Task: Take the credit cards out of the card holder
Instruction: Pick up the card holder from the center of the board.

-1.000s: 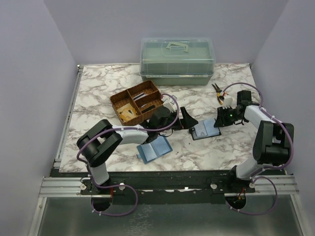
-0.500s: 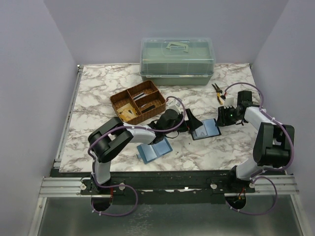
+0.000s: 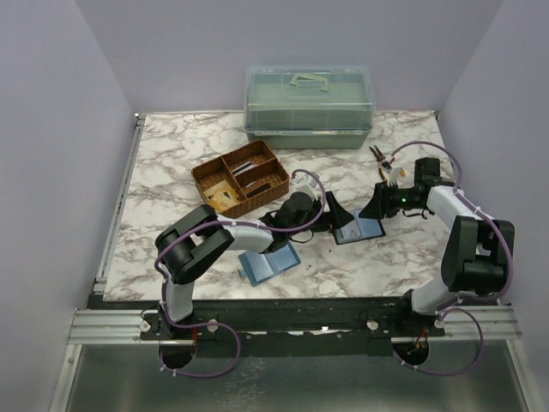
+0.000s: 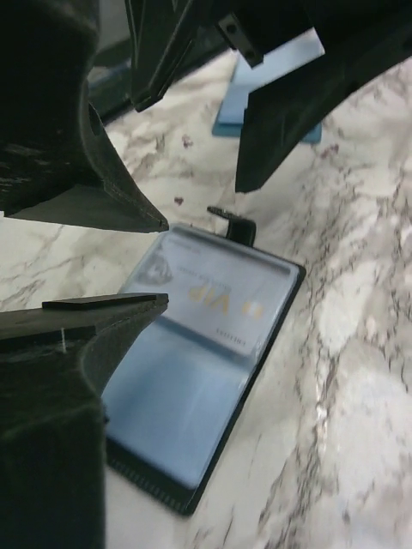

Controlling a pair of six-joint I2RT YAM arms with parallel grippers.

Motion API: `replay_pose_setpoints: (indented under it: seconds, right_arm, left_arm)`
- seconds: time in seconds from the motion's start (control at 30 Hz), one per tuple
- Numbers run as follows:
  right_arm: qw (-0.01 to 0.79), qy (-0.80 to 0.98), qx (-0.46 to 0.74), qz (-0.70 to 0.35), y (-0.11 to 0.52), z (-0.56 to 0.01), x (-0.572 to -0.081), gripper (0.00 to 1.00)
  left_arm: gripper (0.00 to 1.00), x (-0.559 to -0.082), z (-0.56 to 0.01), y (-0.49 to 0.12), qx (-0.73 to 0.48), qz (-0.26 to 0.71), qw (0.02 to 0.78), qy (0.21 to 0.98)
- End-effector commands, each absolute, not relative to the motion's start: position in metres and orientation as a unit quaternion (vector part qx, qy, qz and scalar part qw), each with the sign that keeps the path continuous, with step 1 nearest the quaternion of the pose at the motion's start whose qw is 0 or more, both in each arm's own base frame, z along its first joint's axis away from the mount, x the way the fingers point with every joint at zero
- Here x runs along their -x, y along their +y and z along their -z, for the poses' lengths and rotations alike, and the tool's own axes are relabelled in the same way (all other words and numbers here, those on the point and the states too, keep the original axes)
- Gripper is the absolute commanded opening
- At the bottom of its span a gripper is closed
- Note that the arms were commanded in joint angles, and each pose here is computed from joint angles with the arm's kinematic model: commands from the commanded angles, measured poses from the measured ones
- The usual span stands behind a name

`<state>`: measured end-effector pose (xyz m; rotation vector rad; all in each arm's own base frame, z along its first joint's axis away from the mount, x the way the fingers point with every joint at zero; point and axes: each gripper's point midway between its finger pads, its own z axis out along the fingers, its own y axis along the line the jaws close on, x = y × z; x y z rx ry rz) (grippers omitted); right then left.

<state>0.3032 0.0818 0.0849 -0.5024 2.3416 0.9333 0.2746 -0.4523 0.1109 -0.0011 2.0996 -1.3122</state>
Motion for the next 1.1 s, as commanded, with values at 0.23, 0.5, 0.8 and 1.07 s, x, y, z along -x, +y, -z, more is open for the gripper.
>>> replay_pose_setpoints:
  seconds: [0.23,0.5,0.8,1.07]
  right_arm:
    - [0.224,0.836,0.122,-0.486,0.110,-0.079,-0.300,0.40]
    - [0.214,0.873,0.076,-0.431,0.091,-0.051,-0.311,0.40]
    - [0.195,0.873,0.067,-0.442,0.092,-0.041,-0.309,0.40]
    - [0.185,0.876,0.060,-0.442,0.091,-0.034,-0.310,0.40]
  left_arm:
    - [0.83,-0.280,-0.117,-0.474,-0.042,0.507,0.339,0.792]
    - [0.77,-0.285,-0.094,-0.474,-0.029,0.494,0.326,0.805]
    - [0.66,-0.286,-0.074,-0.470,-0.023,0.488,0.307,0.817]
    - [0.63,-0.285,-0.064,-0.464,-0.016,0.480,0.299,0.824]
